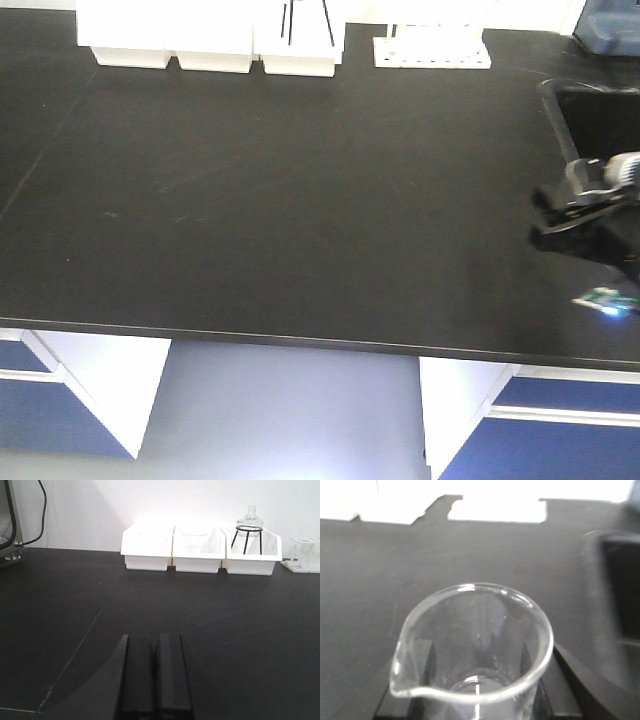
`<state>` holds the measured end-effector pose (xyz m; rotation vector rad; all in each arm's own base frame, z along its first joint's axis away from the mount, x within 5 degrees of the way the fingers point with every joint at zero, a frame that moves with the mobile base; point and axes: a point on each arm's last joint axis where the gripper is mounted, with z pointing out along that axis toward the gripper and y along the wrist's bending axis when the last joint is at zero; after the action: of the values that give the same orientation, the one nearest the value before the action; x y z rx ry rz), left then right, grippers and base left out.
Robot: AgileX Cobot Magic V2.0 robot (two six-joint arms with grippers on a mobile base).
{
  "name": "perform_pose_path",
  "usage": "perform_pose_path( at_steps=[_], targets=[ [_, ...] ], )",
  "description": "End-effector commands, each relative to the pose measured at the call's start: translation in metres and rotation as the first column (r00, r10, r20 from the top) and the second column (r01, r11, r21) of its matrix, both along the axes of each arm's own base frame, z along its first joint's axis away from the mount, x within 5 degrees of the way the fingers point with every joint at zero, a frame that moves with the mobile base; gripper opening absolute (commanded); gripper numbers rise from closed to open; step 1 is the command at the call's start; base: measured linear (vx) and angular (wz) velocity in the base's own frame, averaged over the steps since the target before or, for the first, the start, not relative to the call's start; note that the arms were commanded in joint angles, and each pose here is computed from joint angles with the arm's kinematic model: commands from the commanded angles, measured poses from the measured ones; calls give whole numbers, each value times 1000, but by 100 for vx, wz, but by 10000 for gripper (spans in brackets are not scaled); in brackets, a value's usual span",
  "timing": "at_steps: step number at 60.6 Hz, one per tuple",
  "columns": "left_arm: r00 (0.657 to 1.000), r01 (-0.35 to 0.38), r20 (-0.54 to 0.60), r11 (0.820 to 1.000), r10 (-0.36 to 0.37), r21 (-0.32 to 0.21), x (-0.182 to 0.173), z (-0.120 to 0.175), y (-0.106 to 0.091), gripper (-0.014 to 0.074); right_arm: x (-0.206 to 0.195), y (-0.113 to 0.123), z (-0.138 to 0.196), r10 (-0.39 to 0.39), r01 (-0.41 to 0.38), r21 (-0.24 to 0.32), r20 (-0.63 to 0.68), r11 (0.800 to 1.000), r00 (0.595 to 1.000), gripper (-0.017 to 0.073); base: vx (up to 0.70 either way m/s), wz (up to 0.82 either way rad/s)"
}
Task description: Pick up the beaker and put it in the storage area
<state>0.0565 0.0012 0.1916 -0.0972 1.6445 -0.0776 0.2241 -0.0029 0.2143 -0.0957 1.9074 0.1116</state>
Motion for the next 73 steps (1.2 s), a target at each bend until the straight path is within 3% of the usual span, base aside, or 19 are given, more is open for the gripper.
perform_pose_path(
  at_steps=[1, 9, 15, 26, 33, 42, 73],
  targets=[
    [997, 20, 76, 1000, -19, -11, 0, 1, -2, -8, -25, -2, 40, -44, 46, -18, 99, 999, 994, -3, 0, 0],
    [997, 20, 76, 1000, -19, -11, 0, 1, -2, -8, -70, -9, 70, -174, 177, -6, 158, 984, 972, -3, 0, 0],
    [997, 20, 76, 1000, -19, -11, 0, 1, -2, -8, -105, -12, 88, -261, 258, 43, 242, 965, 935, -3, 0, 0],
    [997, 20, 76, 1000, -19, -11, 0, 1, -2, -8, -155, -14, 101, -354, 319, 154, 349, 935, 868, -3, 0, 0],
    [997, 20, 76, 1000, -19, -11, 0, 1, -2, -8, -168, -14, 98, -363, 331, 149, 344, 932, 866, -3, 0, 0],
    [997, 20, 76, 1000, -19, -11, 0, 1, -2, -8, -169, -11, 98, -331, 314, 105, 346, 943, 878, -3, 0, 0],
    [997, 20, 76, 1000, -19, -11, 0, 1, -2, -8, -169, -11, 97, -333, 310, 120, 341, 943, 879, -3, 0, 0]
  ],
)
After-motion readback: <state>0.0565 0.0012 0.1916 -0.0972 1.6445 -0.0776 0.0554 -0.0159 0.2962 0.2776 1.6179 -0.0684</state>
